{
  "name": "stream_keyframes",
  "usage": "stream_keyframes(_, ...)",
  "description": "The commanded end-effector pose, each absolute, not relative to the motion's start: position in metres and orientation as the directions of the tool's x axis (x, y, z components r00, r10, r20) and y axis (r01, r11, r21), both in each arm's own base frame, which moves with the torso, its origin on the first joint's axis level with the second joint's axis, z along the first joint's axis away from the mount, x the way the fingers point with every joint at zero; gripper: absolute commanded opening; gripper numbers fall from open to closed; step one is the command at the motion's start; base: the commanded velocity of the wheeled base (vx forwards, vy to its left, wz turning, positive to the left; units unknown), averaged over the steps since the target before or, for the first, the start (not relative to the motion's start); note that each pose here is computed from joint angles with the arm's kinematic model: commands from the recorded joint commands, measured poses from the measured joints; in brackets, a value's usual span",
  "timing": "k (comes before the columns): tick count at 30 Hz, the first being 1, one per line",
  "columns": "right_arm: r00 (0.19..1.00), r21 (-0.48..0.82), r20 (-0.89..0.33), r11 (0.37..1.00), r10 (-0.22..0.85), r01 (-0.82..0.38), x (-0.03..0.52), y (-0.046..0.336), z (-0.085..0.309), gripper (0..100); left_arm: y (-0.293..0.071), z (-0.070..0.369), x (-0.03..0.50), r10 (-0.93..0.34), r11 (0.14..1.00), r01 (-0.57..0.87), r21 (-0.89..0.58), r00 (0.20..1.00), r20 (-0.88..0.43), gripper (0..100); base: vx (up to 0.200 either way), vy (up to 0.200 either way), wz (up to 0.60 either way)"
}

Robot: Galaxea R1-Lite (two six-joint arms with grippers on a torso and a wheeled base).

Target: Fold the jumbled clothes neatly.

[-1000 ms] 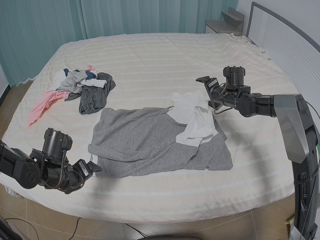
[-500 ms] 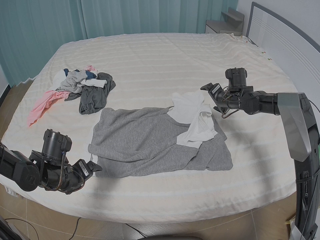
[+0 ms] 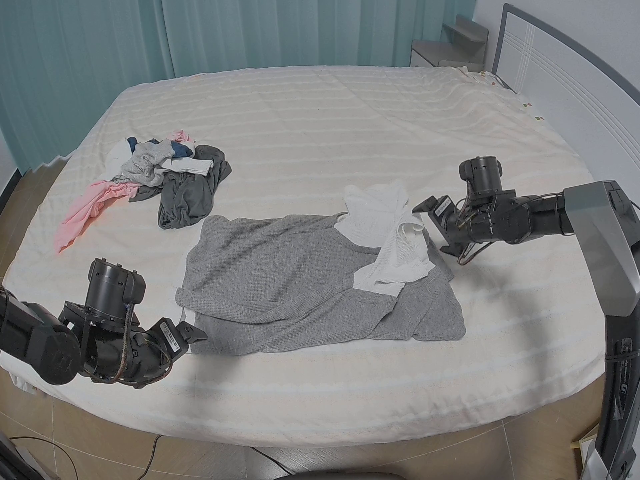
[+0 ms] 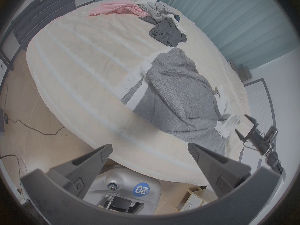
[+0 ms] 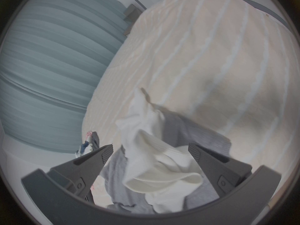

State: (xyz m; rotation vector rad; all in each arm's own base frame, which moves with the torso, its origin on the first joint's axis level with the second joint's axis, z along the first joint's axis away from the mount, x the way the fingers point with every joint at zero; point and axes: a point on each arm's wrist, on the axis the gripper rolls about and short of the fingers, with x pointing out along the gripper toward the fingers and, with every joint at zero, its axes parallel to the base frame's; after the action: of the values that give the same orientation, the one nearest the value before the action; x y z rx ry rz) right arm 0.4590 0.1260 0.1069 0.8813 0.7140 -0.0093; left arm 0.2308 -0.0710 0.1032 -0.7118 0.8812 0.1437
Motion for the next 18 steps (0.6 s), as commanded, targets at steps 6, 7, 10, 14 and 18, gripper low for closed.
stream_keyframes(6,0.739,0.686,-0.573,0.700,0.354,0.197,0.418,0.136,0.086,100,-0.080,0.123,0.220,-0.190,0.772,-0.318,-0.550,0.710,-0.678,100,0.000,0.000,0.00)
stream_keyframes(7,0.742,0.689,-0.568,0.699,0.355,0.193,0.419,0.136,0.087,100,-0.080,0.123,0.220,-0.189,0.770,-0.321,-0.551,0.710,-0.678,100,0.000,0.000,0.00)
stream_keyframes(10,0.778,0.716,-0.513,0.681,0.361,0.156,0.422,0.135,0.093,100,-0.078,0.122,0.216,-0.188,0.772,-0.324,-0.548,0.706,-0.682,100,0.000,0.000,0.00)
stream_keyframes(14,0.805,0.731,-0.467,0.672,0.365,0.120,0.421,0.134,0.104,100,-0.077,0.119,0.212,-0.189,0.771,-0.321,-0.550,0.709,-0.679,100,0.000,0.000,0.00)
stream_keyframes(18,0.783,0.686,-0.500,0.722,0.370,0.097,0.413,0.134,0.094,100,-0.077,0.117,0.211,-0.196,0.766,-0.307,-0.564,0.725,-0.661,100,0.000,0.000,0.00)
